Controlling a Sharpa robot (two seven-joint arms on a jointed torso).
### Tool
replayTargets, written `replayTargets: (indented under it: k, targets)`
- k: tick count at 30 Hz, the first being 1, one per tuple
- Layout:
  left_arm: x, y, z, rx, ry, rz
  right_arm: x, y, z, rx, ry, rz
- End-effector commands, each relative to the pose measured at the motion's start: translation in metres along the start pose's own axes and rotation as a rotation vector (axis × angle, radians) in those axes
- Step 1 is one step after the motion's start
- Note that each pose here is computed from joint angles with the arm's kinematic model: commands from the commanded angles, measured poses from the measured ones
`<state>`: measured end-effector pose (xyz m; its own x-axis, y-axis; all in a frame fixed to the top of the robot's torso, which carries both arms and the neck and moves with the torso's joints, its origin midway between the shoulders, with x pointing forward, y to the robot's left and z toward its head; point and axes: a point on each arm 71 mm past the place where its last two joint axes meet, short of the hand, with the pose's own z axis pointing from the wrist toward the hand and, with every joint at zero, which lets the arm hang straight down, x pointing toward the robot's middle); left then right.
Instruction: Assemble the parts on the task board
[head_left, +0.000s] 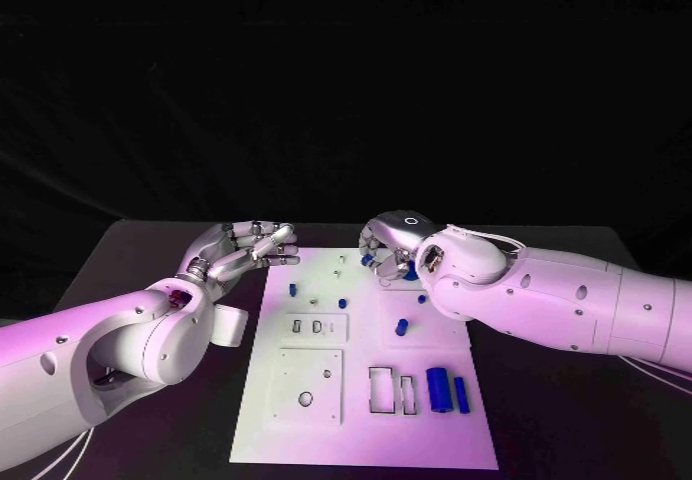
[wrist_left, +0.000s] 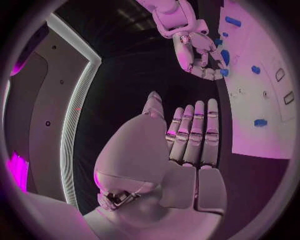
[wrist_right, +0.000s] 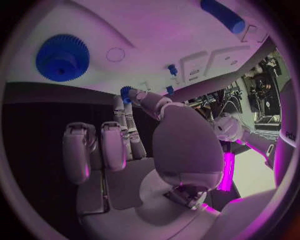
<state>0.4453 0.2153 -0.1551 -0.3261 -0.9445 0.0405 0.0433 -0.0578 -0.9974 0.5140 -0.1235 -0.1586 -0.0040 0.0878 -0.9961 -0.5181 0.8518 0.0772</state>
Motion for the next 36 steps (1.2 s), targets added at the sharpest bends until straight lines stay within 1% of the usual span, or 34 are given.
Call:
replayTargets:
  k: [1,11,19,27,36]
  targets:
    - [0.0024,-0.0022,0.0003,0.006,0.016,-0.014,-0.005,0.001,0.004,0.014,-0.061,-0.018]
    - [0.0028,-0.0031,0.0002,0.005,0.016,-0.018,-0.004,0.013,0.018,-0.008,-0.084,-0.018]
    - [0.0034,-0.0045,0.0012,0.008,0.019,-0.019,-0.003,0.018,0.024,-0.01,-0.089,-0.017]
    - [0.0037,-0.0085,0.0035,0.017,0.02,-0.016,0.001,0.022,0.029,-0.012,-0.067,-0.017]
    - [0.0026,-0.0112,0.0041,0.022,0.019,-0.013,0.005,0.017,0.029,0.007,-0.037,-0.029]
